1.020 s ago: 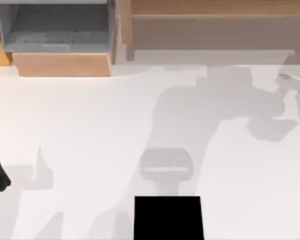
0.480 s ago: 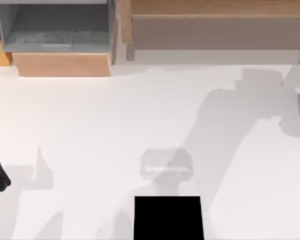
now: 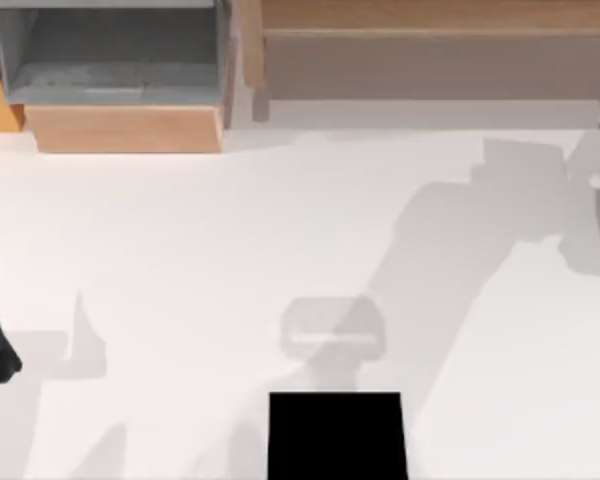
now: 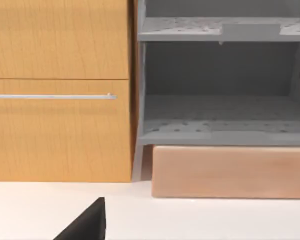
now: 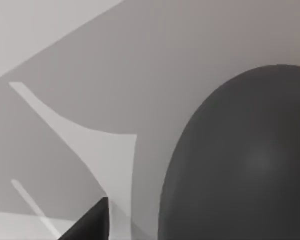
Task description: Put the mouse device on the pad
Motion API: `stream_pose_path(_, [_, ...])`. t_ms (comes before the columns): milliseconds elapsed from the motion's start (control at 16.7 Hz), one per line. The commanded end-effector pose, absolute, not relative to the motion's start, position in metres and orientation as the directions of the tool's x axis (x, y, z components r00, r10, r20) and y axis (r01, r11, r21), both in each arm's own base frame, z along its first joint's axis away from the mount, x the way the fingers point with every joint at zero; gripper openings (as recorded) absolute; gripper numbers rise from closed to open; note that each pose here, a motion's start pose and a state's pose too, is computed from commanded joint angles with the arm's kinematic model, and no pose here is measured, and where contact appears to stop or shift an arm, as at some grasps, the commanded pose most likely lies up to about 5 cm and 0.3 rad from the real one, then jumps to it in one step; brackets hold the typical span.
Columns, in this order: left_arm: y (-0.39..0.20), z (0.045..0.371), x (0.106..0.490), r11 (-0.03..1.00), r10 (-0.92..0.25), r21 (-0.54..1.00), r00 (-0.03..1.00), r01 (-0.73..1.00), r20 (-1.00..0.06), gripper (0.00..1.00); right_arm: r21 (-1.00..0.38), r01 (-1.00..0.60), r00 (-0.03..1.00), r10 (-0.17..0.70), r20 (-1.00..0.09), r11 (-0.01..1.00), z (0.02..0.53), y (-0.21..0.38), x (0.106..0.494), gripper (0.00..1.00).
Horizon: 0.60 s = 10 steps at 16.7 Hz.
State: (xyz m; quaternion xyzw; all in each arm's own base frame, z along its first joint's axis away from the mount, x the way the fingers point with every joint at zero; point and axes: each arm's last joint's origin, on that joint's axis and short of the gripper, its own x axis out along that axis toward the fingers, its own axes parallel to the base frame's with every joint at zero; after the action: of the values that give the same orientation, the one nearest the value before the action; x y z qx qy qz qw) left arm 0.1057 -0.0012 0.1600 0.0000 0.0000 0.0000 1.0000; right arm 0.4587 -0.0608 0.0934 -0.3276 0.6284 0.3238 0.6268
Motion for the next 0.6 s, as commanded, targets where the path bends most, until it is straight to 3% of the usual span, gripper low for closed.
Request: stream_pose_path(600, [-0.0012, 0.1600, 0.1057, 1.000, 0.000, 0.000, 1.000, 0.000, 0.000, 1.00, -0.004, -0.818, 0.000, -0.006, -1.000, 0.576, 0.0934, -0.0608, 0.4587, 0.10])
